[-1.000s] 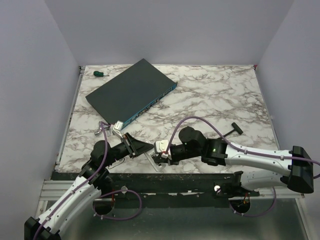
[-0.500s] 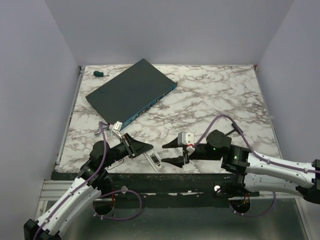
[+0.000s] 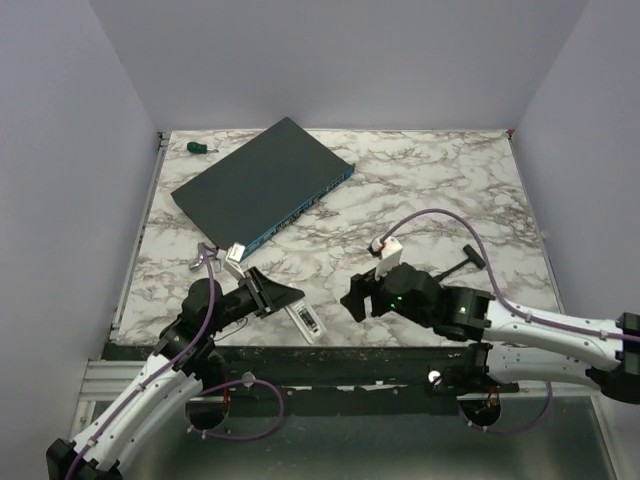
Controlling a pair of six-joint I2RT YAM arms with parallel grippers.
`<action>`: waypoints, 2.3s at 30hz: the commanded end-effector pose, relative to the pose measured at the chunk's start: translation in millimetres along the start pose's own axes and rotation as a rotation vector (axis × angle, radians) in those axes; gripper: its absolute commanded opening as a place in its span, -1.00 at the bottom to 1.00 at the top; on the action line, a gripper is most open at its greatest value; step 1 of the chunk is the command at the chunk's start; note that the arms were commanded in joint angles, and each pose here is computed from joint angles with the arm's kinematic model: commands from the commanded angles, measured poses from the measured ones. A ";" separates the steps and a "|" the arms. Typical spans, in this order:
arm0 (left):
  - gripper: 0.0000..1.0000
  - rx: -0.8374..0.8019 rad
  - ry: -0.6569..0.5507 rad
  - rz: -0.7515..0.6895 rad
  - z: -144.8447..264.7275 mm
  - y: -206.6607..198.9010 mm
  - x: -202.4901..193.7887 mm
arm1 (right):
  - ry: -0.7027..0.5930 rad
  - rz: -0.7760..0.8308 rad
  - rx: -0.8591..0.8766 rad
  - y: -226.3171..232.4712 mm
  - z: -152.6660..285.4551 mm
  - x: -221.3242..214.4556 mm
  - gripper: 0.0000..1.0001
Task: Load the batteries into the remote control
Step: Load the battery into the remote control, then pick up the battery cover at the center of the board.
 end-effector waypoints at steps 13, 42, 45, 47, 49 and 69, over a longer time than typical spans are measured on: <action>-1.00 -0.027 -0.049 -0.033 7.5 -17.7 10.8 | 0.351 0.054 -0.192 -59.9 -54.2 -79.7 0.46; -1.00 -0.025 -0.066 -0.016 11.9 -14.3 9.4 | 0.556 0.138 -0.259 -69.8 -87.0 -101.0 -0.10; -1.00 -0.025 -0.067 -0.014 11.9 -13.8 9.3 | 0.583 0.132 -0.267 -68.7 -86.3 -101.5 -0.09; -1.00 -0.026 -0.066 -0.015 12.0 -14.2 9.3 | 0.603 0.130 -0.272 -67.8 -86.1 -102.4 -0.09; -1.00 -0.024 -0.067 -0.015 11.9 -13.9 9.5 | 0.615 0.128 -0.282 -68.3 -86.3 -103.6 -0.09; -1.00 -0.021 -0.071 -0.013 11.8 -12.4 9.6 | 0.619 0.130 -0.327 -71.6 -87.3 -100.6 -0.51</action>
Point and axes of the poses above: each gripper's point midway between its finger pads, its own z axis back along the fingers, its own y axis along the line the jaws close on, x = y × z, the point moved 4 cm from there along z, back along the fingers, and after that the axes turned 2 degrees about -z, right-handed, at the moved point
